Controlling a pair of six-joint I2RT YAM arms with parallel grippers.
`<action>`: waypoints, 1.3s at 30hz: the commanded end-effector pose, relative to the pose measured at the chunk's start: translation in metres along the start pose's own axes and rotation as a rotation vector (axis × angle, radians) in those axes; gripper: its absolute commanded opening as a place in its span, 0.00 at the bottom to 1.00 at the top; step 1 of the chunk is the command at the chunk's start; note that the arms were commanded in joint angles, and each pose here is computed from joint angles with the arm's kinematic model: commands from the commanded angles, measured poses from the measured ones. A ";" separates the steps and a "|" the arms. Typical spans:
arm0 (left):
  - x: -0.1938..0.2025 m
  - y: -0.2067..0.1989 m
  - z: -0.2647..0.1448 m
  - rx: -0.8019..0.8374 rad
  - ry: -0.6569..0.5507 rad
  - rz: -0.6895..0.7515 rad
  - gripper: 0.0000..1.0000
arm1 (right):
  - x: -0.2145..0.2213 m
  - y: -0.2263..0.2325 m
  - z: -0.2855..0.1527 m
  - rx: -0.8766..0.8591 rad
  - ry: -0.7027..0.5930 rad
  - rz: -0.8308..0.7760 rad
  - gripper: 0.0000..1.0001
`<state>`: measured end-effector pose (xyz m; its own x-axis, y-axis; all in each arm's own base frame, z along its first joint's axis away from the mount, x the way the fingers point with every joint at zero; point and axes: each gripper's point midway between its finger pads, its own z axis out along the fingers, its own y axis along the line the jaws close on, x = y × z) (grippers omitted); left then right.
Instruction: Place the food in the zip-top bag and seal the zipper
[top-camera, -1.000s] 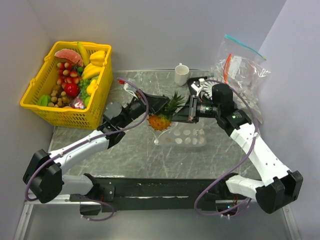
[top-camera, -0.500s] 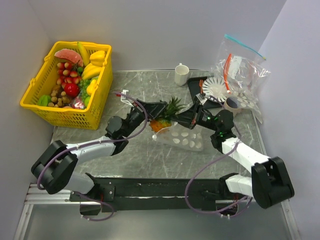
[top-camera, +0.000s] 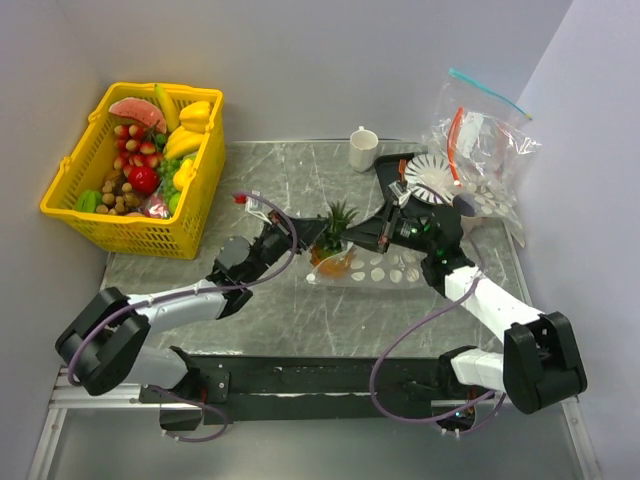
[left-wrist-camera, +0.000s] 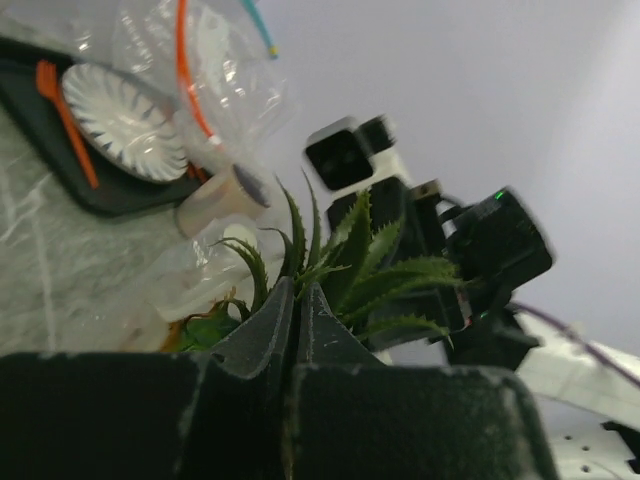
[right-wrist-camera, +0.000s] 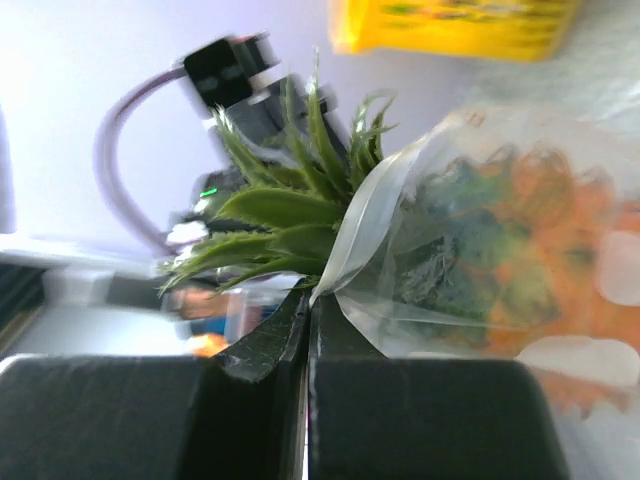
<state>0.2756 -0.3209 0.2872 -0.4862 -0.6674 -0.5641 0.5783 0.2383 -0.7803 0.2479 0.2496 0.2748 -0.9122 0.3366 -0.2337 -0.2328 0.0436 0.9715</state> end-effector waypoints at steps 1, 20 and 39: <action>0.044 0.039 -0.014 -0.083 0.096 0.003 0.01 | -0.008 -0.060 -0.011 0.337 0.006 -0.165 0.00; 0.144 0.079 -0.023 -0.153 0.264 -0.002 0.01 | 0.012 -0.170 -0.068 0.771 0.041 -0.256 0.00; 0.133 0.030 -0.027 -0.143 0.308 0.188 0.05 | -0.007 -0.106 -0.065 0.706 -0.023 -0.372 0.02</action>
<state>0.2149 -0.3841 0.1742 -0.5957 -0.3693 -0.7133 0.5556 0.4519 -0.6979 0.2490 0.1846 0.1562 -0.8463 0.1942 -0.4960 -0.2132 0.7298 0.6495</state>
